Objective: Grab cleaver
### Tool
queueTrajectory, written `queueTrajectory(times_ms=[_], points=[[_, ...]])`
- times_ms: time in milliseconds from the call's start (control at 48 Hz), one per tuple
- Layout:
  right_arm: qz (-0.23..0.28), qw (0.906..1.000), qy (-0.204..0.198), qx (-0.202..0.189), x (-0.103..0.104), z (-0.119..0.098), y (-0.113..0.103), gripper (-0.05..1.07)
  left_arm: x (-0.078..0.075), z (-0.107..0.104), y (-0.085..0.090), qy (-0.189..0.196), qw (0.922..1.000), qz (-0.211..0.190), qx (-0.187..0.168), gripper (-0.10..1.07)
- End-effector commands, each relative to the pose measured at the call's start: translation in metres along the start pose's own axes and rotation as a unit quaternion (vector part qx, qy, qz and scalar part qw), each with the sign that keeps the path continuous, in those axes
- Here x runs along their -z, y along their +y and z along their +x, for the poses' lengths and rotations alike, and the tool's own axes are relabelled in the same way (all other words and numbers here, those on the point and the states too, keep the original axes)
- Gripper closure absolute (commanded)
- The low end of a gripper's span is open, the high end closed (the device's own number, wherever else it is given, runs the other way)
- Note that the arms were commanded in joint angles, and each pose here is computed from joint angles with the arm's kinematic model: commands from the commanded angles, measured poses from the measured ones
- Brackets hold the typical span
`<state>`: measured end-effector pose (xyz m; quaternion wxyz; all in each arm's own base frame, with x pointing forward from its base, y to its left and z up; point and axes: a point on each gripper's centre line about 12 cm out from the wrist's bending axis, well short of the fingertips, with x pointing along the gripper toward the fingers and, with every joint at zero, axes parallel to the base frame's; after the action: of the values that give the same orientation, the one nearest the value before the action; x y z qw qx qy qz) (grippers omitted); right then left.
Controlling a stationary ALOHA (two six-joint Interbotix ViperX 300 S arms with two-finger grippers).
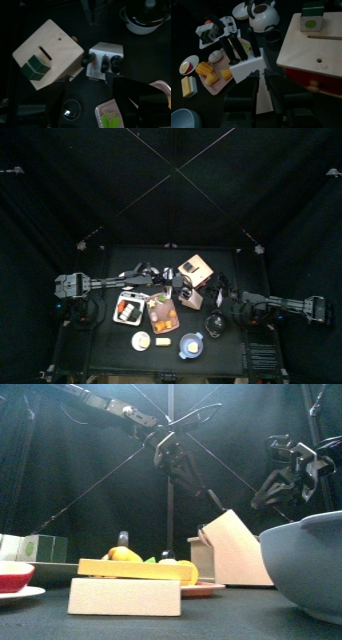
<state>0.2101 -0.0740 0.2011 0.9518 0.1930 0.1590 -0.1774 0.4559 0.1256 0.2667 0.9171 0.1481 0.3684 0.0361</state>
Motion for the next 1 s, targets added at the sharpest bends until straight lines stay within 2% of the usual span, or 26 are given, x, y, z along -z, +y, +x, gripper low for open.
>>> queueTrajectory(times_ms=[0,146,271,333,438,604,979], points=[[0.001,1.0000,-0.007,0.000,-0.005,0.001,0.000,0.43,-0.011,-0.006,0.011,-0.003,0.9999,0.008,0.009,0.14],[0.001,1.0000,-0.006,0.002,-0.005,0.001,0.000,0.43,-0.016,0.001,0.012,-0.001,0.9981,0.021,0.058,0.14],[0.001,1.0000,-0.006,0.002,-0.005,0.001,0.000,0.43,-0.018,0.005,0.016,-0.022,0.9953,0.009,0.094,0.14],[0.000,1.0000,-0.005,0.002,-0.004,0.001,-0.001,0.43,-0.017,0.009,0.013,-0.030,0.9934,0.017,0.110,0.15],[-0.001,1.0000,-0.005,0.002,-0.004,0.001,-0.001,0.43,-0.017,0.014,0.011,-0.037,0.9917,0.037,0.118,0.15],[-0.001,1.0000,-0.006,0.002,-0.005,0.001,-0.001,0.43,-0.016,0.015,0.015,-0.047,0.9912,0.016,0.123,0.15],[0.000,1.0000,-0.005,0.003,-0.004,0.001,-0.001,0.43,-0.021,0.024,0.019,-0.051,0.9910,0.020,0.122,0.15]])
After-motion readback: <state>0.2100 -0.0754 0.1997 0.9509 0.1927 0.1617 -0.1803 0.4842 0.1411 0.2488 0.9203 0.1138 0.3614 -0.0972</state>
